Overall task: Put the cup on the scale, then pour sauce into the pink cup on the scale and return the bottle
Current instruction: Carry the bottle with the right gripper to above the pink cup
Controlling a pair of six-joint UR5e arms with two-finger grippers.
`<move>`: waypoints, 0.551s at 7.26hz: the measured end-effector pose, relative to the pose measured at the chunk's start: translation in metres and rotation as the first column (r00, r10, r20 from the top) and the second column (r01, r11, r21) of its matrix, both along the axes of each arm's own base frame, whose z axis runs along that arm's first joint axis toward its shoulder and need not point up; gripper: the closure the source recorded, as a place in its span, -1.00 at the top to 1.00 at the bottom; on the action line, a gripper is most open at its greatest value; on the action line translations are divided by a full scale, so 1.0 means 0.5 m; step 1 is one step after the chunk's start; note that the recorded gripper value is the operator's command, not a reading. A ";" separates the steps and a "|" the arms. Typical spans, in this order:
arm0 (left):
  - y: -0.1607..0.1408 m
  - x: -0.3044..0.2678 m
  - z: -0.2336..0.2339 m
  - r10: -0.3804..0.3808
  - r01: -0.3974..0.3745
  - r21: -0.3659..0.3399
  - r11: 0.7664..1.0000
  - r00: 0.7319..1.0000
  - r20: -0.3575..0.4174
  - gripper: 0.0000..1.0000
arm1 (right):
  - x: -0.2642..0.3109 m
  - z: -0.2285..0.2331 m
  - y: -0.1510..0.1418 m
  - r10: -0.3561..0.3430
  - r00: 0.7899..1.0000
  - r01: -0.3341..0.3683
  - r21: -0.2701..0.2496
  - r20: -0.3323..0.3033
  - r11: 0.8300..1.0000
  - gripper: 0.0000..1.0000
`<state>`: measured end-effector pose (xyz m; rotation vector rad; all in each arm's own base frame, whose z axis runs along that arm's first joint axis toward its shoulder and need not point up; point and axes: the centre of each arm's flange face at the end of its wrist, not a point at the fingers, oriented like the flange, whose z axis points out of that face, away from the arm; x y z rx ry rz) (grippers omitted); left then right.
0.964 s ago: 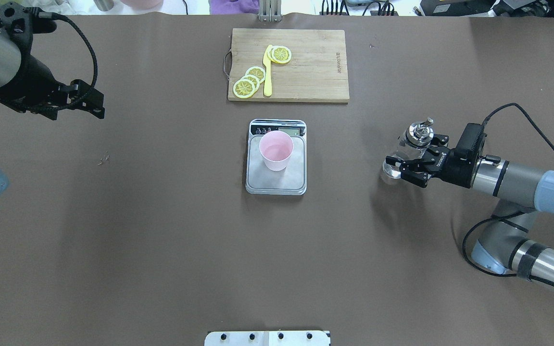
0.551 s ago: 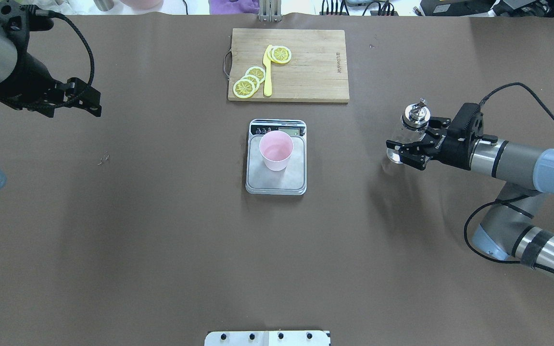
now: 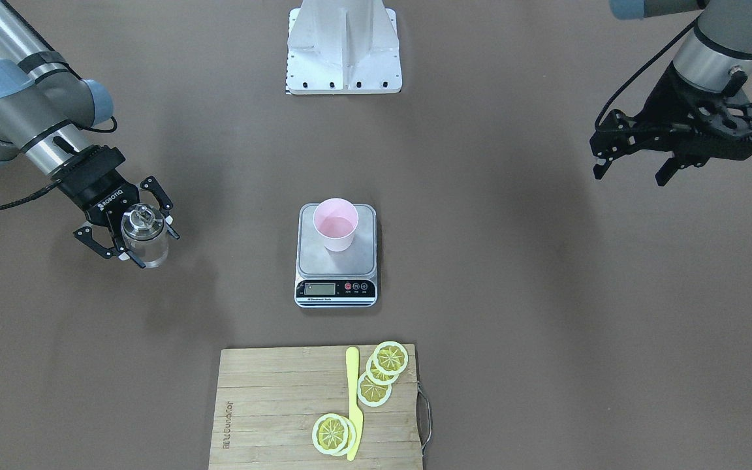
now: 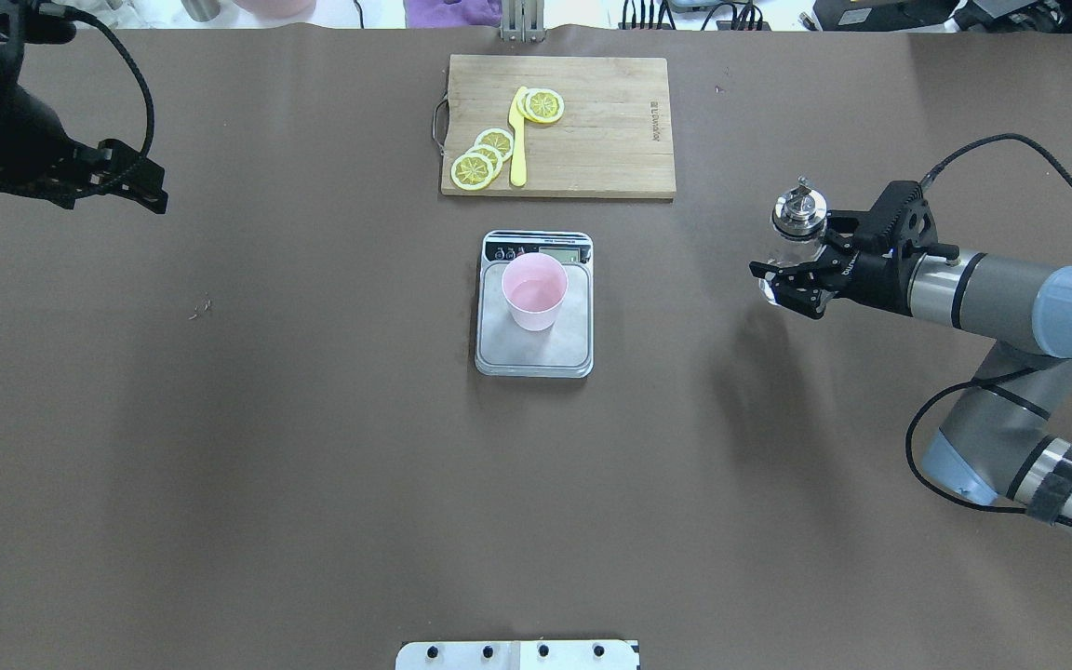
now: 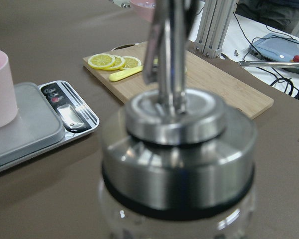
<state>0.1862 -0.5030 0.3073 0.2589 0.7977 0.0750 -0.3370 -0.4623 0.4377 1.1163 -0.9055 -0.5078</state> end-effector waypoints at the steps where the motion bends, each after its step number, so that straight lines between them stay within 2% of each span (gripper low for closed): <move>1: -0.009 -0.034 0.035 0.011 -0.012 0.019 1.000 0.999 0.032 0.94 | -0.003 -0.020 0.002 -0.003 0.998 0.001 -0.027 -0.062 1.000 -1.00; 3: -0.035 -0.111 0.085 -0.008 0.006 0.028 1.000 0.998 0.069 0.94 | -0.045 -0.063 0.002 -0.042 0.986 0.034 -0.050 -0.162 0.998 -1.00; 4: -0.045 -0.136 0.105 -0.025 0.024 0.014 1.000 0.997 0.080 0.94 | -0.081 -0.108 -0.006 -0.070 0.974 0.061 -0.046 -0.216 0.997 -1.00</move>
